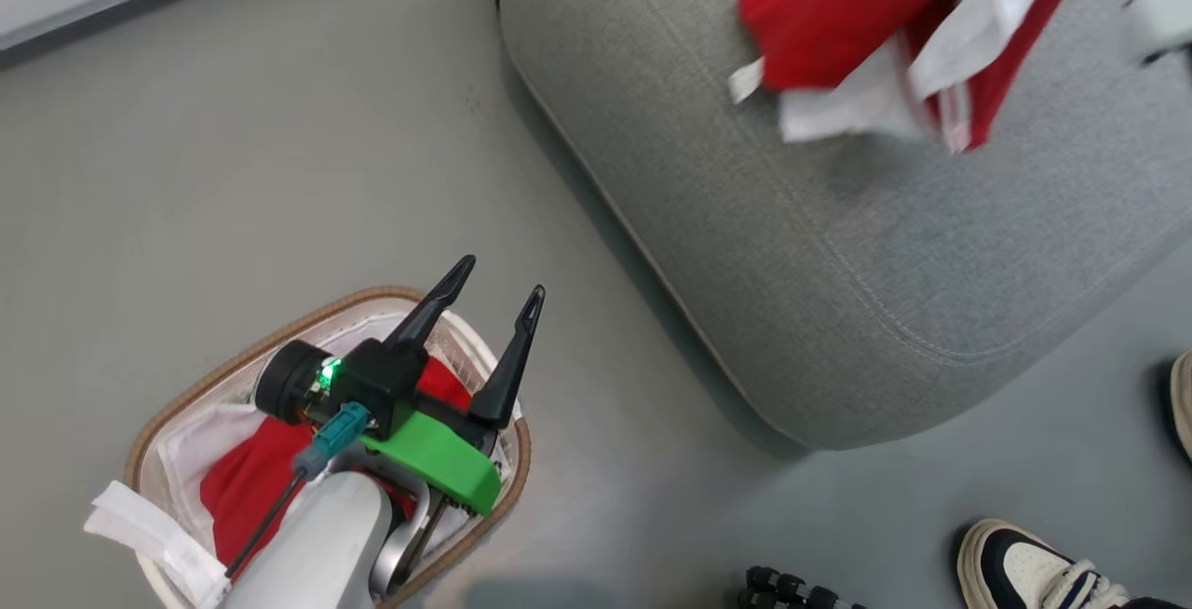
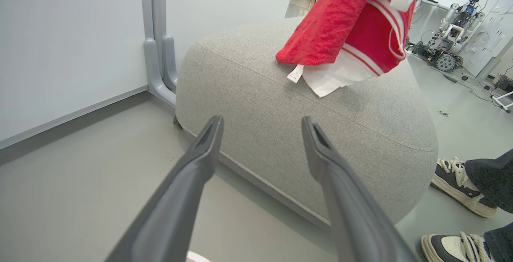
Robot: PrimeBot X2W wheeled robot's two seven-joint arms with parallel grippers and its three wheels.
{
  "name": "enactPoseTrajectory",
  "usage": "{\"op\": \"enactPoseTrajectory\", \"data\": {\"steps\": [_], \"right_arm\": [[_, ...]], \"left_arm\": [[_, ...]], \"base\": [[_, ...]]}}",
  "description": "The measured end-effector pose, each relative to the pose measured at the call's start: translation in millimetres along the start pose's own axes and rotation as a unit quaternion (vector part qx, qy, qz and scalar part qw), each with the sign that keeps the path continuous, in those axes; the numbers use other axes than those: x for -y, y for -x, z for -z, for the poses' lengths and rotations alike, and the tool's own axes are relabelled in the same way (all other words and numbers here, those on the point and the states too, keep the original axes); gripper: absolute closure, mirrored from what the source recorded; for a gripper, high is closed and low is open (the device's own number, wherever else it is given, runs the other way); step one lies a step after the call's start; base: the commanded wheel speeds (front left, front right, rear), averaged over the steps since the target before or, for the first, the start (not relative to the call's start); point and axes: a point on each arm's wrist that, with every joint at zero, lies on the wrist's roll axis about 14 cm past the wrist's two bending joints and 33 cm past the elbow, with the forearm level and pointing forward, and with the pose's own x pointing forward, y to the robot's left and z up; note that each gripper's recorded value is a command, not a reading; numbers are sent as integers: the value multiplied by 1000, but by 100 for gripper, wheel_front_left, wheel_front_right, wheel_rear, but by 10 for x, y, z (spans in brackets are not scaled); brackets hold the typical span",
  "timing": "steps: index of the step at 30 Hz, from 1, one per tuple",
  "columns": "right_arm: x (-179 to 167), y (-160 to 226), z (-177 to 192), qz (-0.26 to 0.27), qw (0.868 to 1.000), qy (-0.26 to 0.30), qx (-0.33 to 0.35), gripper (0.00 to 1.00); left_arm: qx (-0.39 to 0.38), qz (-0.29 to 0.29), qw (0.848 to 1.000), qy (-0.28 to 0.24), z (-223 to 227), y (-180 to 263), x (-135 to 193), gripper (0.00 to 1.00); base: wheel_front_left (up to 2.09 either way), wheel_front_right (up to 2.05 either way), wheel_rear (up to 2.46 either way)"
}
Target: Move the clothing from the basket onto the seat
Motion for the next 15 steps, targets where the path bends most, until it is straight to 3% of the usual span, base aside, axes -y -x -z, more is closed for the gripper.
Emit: {"op": "enactPoseTrajectory", "data": {"steps": [8,15], "right_arm": [[328,-454,202,40,997,49,-39,100],[172,-440,907,56,990,25,-127,100]], "left_arm": [[-5,-33,999,9,120,116,-341,0],[-9,-69,997,20,226,244,-632,0]], "base": [[0,0,0],[0,0,0]]}}
